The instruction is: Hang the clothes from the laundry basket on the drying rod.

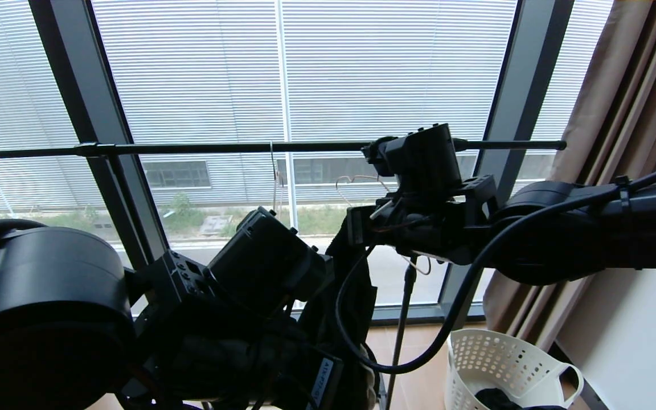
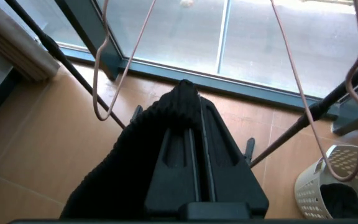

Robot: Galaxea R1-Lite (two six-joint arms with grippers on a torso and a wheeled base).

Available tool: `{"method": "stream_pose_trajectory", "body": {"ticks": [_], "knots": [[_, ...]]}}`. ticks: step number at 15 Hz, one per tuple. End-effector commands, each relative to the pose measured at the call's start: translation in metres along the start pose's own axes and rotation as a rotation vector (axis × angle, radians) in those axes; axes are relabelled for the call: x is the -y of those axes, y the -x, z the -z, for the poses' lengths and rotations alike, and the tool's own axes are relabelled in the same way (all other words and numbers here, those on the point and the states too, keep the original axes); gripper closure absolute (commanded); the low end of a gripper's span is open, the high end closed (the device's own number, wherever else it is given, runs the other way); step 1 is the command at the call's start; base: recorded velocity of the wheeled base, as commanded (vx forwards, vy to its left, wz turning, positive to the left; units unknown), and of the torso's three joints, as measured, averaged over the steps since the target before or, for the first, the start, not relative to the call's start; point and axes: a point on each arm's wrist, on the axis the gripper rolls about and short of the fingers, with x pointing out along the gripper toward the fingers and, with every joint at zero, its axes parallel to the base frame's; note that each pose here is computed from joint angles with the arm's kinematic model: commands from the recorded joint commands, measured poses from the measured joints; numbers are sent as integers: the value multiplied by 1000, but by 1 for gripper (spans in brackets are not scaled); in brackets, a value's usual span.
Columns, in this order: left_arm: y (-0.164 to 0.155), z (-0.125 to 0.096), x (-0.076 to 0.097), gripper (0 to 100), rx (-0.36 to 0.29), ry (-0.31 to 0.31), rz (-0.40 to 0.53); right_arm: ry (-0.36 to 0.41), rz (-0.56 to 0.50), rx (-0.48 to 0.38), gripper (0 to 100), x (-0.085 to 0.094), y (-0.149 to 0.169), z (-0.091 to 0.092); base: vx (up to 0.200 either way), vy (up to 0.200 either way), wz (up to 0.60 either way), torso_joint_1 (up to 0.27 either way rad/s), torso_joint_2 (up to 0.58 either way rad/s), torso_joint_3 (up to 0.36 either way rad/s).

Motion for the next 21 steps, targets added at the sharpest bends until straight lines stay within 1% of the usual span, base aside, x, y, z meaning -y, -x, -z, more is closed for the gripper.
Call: {"method": "stream_pose_trajectory", "body": {"ticks": [1, 3, 4, 5, 6, 7, 8, 9, 10, 11, 14, 16, 19, 21], "knots": [[10, 3, -14, 100, 19, 35, -22, -20, 33, 27, 100, 25, 30, -11, 0, 0, 0, 0, 0, 0], [14, 0, -31, 100, 37, 86, -56, -6, 65, 8, 100, 43, 53, -8, 0, 0, 0, 0, 0, 0], [15, 0, -34, 100, 40, 96, -62, -4, 72, 3, 100, 46, 56, -7, 0, 0, 0, 0, 0, 0], [17, -8, -53, 100, 79, 154, -95, 17, 90, -17, 100, 59, 78, 3, 0, 0, 0, 0, 0, 0], [18, -12, -58, 100, 102, 170, -103, 28, 94, -27, 100, 62, 85, 9, 0, 0, 0, 0, 0, 0], [20, -18, -66, 100, 143, 186, -111, 58, 98, -45, 100, 68, 96, 19, 0, 0, 0, 0, 0, 0], [17, -25, -70, 100, 160, 188, -118, 80, 105, -61, 100, 73, 104, 27, 0, 0, 0, 0, 0, 0], [14, -31, -71, 100, 166, 191, -122, 90, 107, -70, 100, 74, 108, 32, 0, 0, 0, 0, 0, 0], [12, -44, -73, 100, 193, 197, -129, 108, 96, -89, 100, 74, 115, 43, 0, 0, 0, 0, 0, 0], [11, -47, -73, 100, 198, 197, -130, 111, 92, -91, 100, 74, 117, 44, 0, 0, 0, 0, 0, 0], [6, -74, -68, 100, 249, 187, -115, 146, 71, -147, 100, 70, 119, 66, 0, 0, 0, 0, 0, 0], [7, -79, -65, 100, 263, 180, -124, 162, 66, -171, 100, 70, 119, 74, 0, 0, 0, 0, 0, 0], [7, -77, -65, 100, 249, 172, -137, 169, 70, -189, 100, 71, 119, 79, 0, 0, 0, 0, 0, 0], [10, -81, -64, 100, 266, 170, -134, 178, 66, -201, 100, 69, 118, 83, 0, 0, 0, 0, 0, 0]]}}
